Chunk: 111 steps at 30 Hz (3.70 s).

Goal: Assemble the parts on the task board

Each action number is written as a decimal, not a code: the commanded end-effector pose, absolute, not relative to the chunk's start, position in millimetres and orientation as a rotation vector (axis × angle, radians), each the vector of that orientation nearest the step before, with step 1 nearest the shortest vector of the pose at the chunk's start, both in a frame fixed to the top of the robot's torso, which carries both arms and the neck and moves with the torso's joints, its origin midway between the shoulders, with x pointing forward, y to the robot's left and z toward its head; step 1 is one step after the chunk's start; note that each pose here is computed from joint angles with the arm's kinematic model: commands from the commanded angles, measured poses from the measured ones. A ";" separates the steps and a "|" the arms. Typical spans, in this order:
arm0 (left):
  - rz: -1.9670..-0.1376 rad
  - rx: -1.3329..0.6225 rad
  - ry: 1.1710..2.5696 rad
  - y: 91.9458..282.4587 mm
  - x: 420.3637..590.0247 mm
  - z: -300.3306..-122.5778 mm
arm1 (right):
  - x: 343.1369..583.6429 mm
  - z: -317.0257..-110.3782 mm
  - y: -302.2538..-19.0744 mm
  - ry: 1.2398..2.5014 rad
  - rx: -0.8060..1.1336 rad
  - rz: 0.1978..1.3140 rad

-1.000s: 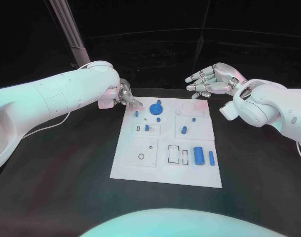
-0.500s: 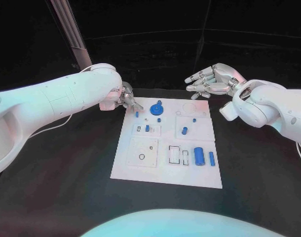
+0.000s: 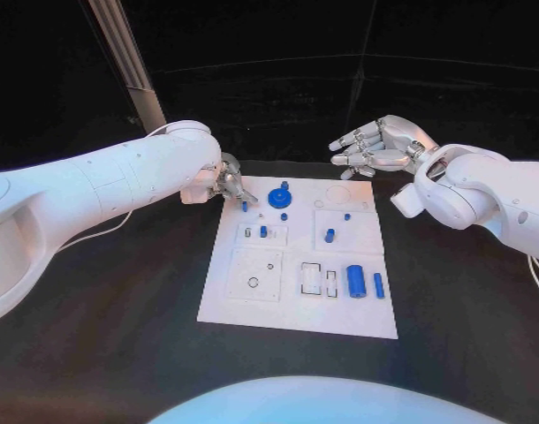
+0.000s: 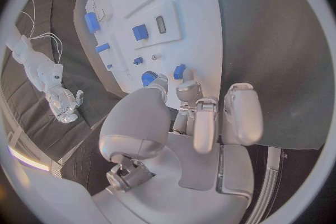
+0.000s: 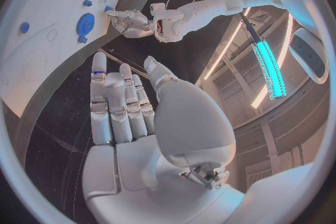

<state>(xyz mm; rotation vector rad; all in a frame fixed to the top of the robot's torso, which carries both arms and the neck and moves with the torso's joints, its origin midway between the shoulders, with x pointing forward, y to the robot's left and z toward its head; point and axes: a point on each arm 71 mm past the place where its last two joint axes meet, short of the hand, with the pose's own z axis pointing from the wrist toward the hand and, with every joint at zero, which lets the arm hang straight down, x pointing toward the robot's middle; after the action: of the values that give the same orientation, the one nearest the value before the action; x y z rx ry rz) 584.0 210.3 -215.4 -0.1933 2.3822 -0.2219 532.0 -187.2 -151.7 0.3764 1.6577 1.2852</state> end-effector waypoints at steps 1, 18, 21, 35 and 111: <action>-0.238 -0.172 2.377 207.8 584.1 -214.8 | 532.2 -150.2 -186.3 1.653 0.370 1.292; -0.235 -0.182 2.363 206.9 585.0 -214.6 | 532.2 -150.3 -185.3 1.654 0.369 1.294; -0.234 -0.184 2.360 206.6 585.2 -214.4 | 532.2 -150.3 -185.2 1.654 0.369 1.294; -0.254 -0.186 2.338 206.4 584.6 -213.3 | 532.1 -150.4 -185.1 1.656 0.369 1.294; -0.397 -0.067 2.219 211.2 499.1 -233.2 | 534.1 -153.1 -196.0 1.663 0.382 1.275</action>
<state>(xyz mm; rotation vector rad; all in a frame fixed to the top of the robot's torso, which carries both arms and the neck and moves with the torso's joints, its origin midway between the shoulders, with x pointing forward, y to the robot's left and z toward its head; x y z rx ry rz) 500.1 210.3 -231.9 -0.0870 2.1948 -0.4217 534.1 -196.2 -154.4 0.3880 1.6642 1.2662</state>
